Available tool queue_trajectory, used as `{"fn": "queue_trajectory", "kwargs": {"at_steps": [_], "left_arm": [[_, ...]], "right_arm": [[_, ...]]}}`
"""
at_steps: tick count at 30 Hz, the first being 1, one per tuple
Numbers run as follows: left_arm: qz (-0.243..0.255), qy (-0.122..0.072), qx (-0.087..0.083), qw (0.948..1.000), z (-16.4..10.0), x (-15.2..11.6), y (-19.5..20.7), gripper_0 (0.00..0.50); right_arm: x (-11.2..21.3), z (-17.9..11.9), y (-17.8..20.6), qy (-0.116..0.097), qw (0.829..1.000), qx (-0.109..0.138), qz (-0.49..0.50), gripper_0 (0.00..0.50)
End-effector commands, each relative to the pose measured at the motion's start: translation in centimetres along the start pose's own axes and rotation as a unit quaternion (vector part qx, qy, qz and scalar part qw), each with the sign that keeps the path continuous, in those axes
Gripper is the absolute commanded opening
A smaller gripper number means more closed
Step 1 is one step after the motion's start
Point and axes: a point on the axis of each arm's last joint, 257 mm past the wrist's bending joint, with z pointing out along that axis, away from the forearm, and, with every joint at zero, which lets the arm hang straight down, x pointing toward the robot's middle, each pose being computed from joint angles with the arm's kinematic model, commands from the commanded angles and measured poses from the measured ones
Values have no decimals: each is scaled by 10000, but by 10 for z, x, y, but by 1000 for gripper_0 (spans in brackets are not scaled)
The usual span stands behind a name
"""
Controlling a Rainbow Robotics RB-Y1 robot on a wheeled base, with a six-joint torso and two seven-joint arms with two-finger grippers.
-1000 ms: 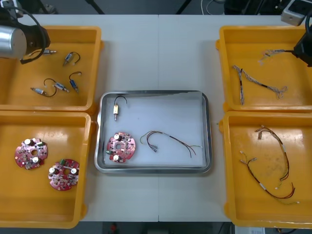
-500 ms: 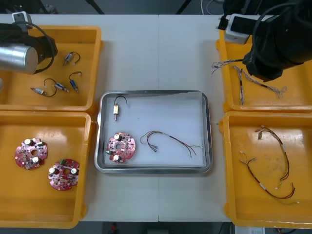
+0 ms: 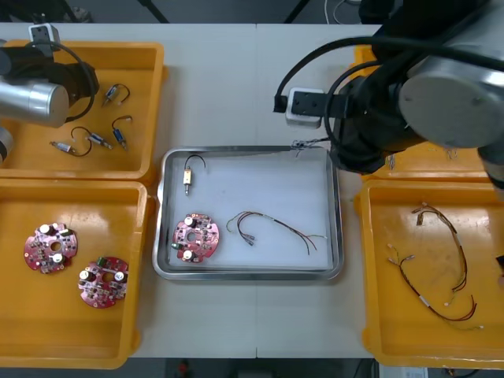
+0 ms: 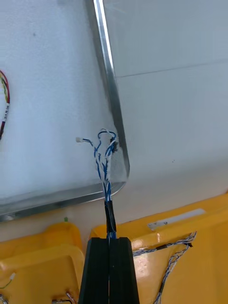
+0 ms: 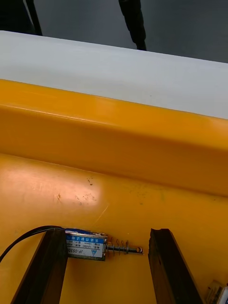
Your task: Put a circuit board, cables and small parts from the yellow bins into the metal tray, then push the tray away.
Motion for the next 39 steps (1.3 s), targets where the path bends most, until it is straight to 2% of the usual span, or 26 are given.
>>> {"fn": "queue_trajectory", "kwargs": {"at_steps": [1, 5, 9, 17, 24, 31, 36, 37, 38, 39], "left_arm": [[182, 40, 4, 9998, 3, 14, -1, 500], [209, 100, -18, 9997, 3, 22, 2, 500], [304, 85, -59, 9995, 4, 32, 10, 500], [445, 89, -108, 9989, 3, 43, 22, 500], [463, 87, -116, 9988, 3, 48, 26, 500], [438, 91, -107, 9989, 3, 49, 24, 500], [440, 80, -113, 9989, 3, 48, 25, 500], [432, 87, -116, 9990, 3, 48, 26, 485], [432, 87, -116, 9990, 3, 48, 26, 425], [433, 88, -114, 9990, 3, 48, 25, 197]], "right_arm": [[-18, 16, 31, 86, 9996, -202, -189, 0], [-19, 30, 47, 238, 9986, -375, -280, 0], [-28, 45, 56, 181, 9983, -413, -380, 0], [-41, 69, 59, 90, 9984, -251, -492, 0], [-49, 88, 63, -19, 9985, -369, -409, 0], [-49, 106, 66, 29, 9984, -146, -546, 0], [-47, 113, 72, -23, 9984, -121, -560, 0], [-47, 115, 75, -49, 9984, -138, -554, 0], [-45, 116, 76, -34, 9983, -138, -569, 23], [-45, 117, 76, -19, 9982, -118, -587, 100]]}}
